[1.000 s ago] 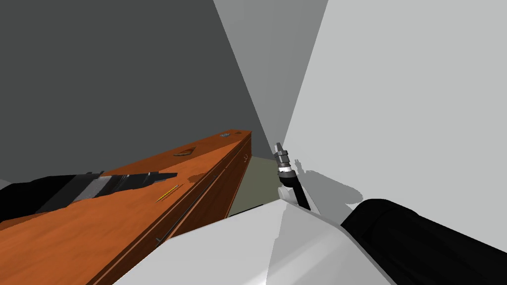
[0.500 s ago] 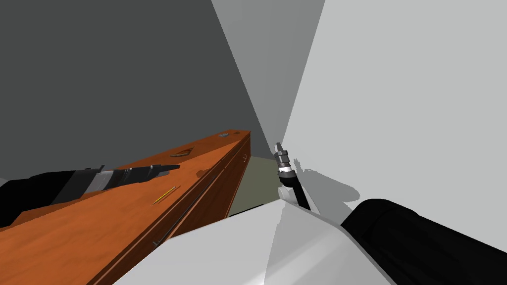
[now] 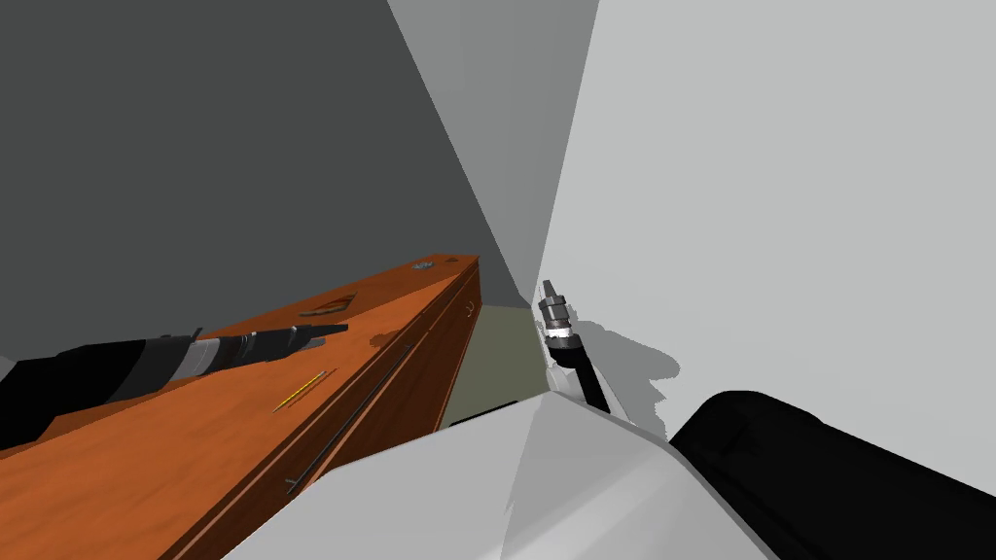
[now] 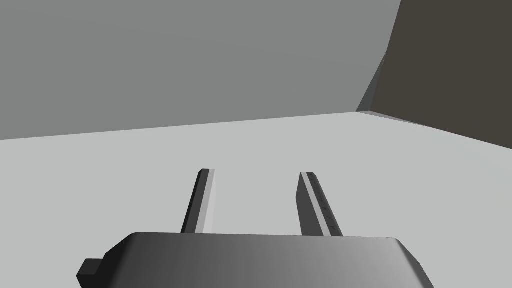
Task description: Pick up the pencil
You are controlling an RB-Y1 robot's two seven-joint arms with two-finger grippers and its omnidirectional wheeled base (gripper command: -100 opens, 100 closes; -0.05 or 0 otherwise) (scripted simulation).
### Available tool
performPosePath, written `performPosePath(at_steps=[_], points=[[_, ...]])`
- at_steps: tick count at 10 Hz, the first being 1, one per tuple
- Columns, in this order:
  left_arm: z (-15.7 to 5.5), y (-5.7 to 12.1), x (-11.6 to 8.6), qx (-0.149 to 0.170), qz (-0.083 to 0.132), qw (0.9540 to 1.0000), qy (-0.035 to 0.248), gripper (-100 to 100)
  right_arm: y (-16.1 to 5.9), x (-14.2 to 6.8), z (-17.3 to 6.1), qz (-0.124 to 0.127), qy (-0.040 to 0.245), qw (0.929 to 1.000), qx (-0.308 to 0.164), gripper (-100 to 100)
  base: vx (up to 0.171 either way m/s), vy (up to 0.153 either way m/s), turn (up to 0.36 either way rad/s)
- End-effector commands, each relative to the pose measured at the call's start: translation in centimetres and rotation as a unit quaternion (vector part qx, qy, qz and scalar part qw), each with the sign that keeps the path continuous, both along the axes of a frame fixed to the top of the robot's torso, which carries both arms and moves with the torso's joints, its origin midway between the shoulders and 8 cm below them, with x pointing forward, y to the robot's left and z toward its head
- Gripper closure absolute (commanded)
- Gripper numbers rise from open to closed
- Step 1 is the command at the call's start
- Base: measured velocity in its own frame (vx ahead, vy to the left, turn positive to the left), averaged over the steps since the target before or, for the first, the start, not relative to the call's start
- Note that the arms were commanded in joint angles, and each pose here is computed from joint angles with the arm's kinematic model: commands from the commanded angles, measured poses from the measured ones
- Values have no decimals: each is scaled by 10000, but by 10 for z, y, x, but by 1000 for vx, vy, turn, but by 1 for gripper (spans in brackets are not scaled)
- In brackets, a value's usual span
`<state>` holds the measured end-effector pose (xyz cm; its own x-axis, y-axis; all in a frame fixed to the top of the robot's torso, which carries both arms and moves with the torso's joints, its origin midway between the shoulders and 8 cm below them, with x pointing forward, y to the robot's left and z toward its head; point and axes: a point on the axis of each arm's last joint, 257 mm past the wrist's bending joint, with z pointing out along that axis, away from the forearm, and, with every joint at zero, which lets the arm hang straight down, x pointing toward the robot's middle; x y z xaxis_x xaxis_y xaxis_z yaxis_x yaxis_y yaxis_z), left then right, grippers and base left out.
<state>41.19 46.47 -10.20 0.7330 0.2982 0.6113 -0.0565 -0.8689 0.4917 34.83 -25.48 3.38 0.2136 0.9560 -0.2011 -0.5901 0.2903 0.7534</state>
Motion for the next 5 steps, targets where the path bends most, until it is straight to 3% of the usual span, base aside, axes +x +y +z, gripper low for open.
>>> performPosePath(at_steps=[1,5], points=[[0,0,0,0,0,10000,0,100,0,0,0,0,0,10000,0,0,-9,0,14],[0,0,0,0,-2,10000,1,100,0,0,0,0,0,10000,0,0,0,0,0]])
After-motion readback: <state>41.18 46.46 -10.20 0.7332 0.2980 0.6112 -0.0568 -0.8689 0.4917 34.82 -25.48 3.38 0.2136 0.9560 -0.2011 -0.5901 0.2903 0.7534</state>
